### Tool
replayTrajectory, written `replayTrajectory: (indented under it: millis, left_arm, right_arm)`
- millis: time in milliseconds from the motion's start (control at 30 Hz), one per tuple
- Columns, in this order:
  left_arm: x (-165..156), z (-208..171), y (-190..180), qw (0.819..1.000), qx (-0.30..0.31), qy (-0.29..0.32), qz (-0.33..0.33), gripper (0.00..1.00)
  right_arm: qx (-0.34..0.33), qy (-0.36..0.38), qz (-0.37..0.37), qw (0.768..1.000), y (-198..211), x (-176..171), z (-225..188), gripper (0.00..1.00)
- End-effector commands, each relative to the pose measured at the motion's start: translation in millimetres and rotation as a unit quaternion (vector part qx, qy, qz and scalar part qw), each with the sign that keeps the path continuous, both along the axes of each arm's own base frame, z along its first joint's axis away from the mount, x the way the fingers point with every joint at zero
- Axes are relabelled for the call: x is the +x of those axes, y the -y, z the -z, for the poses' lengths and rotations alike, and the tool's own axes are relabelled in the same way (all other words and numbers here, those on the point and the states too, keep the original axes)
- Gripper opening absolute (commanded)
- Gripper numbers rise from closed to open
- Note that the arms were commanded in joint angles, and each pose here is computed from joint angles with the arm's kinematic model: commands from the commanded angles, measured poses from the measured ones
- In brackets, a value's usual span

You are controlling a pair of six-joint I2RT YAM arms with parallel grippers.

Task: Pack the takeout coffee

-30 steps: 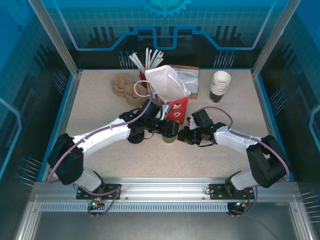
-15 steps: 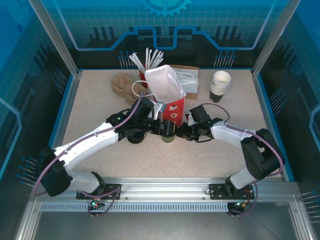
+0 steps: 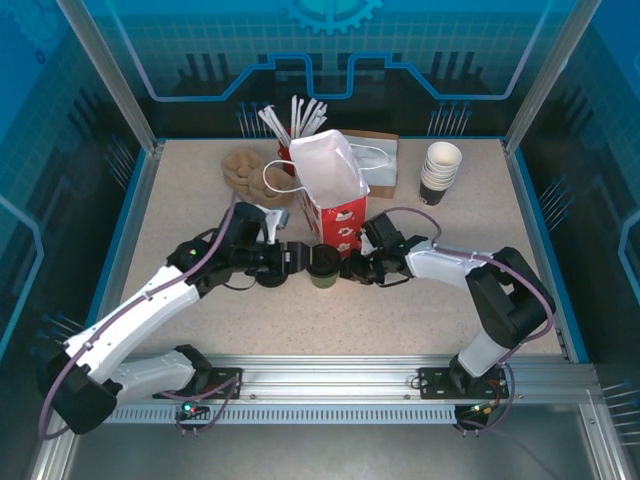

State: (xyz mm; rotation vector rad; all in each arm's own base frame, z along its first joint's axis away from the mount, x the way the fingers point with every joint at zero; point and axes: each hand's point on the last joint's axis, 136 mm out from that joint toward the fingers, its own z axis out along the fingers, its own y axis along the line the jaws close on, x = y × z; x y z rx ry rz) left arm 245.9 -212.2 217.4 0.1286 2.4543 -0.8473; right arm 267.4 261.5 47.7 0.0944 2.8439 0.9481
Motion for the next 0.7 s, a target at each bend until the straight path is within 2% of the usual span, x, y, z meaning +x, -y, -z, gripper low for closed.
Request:
replayTrajectory:
  millis: [0, 167, 300, 667]
  left_arm:
    - [2, 7, -30, 0.999, 0.023, -0.01, -0.04, 0.68]
    - [23, 5, -65, 0.993, 0.031, -0.005, -0.115, 0.71]
    - [52, 2, -89, 0.983, 0.019, 0.01, -0.181, 0.72]
    - [141, -1, -141, 0.945, 0.011, 0.026, -0.326, 0.67]
  right_arm:
    - [0.003, 0.005, -0.005, 1.0, -13, 1, -1, 0.24]
    - [0.004, 0.005, -0.013, 1.0, -20, -4, 0, 0.24]
    - [0.002, 0.007, -0.014, 1.0, -20, -6, -1, 0.24]
    - [-0.027, 0.024, -0.011, 0.999, 14, -16, -23, 0.23]
